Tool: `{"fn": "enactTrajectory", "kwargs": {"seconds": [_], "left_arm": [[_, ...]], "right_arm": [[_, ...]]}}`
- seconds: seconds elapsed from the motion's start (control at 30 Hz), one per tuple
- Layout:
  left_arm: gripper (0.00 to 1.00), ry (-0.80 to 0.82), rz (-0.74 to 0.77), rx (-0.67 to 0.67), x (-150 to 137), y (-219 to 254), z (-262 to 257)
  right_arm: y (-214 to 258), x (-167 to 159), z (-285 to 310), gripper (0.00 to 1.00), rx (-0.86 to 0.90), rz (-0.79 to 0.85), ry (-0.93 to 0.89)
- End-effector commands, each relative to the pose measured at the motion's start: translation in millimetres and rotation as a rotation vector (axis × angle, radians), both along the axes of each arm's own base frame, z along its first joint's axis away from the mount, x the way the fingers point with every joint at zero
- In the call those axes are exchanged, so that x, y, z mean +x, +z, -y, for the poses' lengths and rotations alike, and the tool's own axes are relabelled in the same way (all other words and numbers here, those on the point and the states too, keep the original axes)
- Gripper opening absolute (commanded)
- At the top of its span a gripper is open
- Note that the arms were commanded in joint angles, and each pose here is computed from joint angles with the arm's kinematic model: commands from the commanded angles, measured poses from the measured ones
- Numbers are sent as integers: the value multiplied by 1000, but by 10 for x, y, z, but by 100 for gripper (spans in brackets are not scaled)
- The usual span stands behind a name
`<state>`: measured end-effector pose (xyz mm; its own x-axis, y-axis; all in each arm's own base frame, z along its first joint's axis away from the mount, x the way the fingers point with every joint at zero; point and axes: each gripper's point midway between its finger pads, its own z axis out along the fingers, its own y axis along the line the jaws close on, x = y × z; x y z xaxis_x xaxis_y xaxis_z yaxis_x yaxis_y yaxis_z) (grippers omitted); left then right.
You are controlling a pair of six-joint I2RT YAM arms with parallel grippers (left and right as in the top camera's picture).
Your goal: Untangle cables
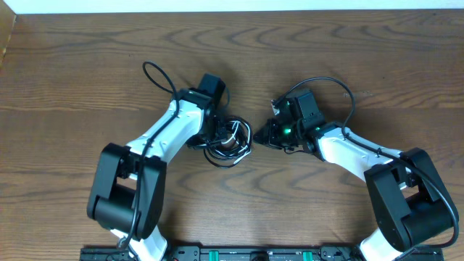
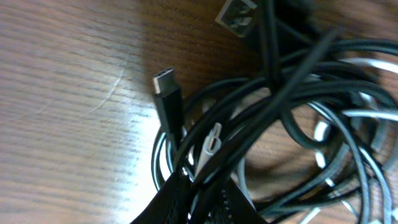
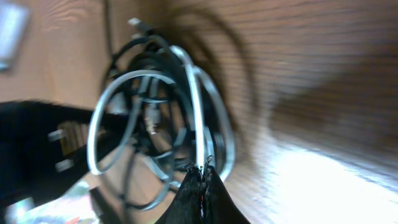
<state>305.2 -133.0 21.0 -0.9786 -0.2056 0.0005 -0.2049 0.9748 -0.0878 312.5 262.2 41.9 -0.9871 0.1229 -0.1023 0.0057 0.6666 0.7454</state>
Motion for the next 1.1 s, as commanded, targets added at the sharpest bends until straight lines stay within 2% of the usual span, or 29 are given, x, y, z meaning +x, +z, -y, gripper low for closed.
{"fn": "enactTrajectory", "kwargs": {"seconds": [0.0, 0.33, 0.5, 0.67, 0.93, 1.07], "left_arm": [[17, 27, -40, 13, -56, -158, 4], [17, 23, -70, 54, -83, -335, -58], [17, -11, -73, 68, -104, -390, -86], [16, -65, -73, 68, -117, -402, -91], [17, -83, -57, 109, -90, -405, -163], [17, -82, -45, 113, -62, -407, -166]], "right_arm": [[206, -71, -148, 1, 104, 7, 80], [565, -190, -266, 1, 311, 4, 208], [714, -163, -175, 1, 345, 28, 213], [770, -138, -145, 1, 344, 72, 223], [625, 20, -14, 1, 255, 94, 142], [438, 177, 152, 1, 131, 120, 53]]}}
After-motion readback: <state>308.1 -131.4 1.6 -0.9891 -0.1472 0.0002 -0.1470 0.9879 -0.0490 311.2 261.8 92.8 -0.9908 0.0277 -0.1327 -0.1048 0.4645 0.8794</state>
